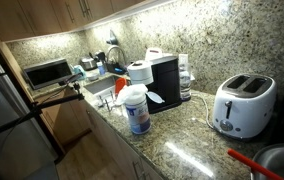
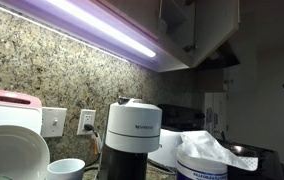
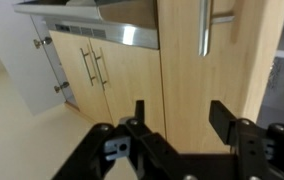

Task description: Open the top right door of the cabinet.

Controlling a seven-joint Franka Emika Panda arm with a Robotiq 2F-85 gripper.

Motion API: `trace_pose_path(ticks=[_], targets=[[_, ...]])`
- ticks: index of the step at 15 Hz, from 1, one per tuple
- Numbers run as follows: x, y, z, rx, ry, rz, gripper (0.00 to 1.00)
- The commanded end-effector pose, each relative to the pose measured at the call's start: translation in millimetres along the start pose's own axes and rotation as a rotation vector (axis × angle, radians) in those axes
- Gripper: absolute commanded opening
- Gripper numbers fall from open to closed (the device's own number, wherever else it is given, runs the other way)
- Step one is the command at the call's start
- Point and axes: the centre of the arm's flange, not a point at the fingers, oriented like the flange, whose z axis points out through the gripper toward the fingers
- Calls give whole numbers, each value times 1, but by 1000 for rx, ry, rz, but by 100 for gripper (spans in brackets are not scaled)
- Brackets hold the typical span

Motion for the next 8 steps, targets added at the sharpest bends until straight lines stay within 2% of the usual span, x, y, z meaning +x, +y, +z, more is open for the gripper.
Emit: trace_pose_path(ticks=[1, 2, 5, 7, 8], targets=[[56, 28, -28, -34, 83, -48, 99], [66, 34, -32, -33, 96, -46, 100], [91, 47, -47, 39, 61, -23, 100], [98, 54, -57, 140, -12, -10, 100], [94, 52, -64, 173, -36, -12, 75]])
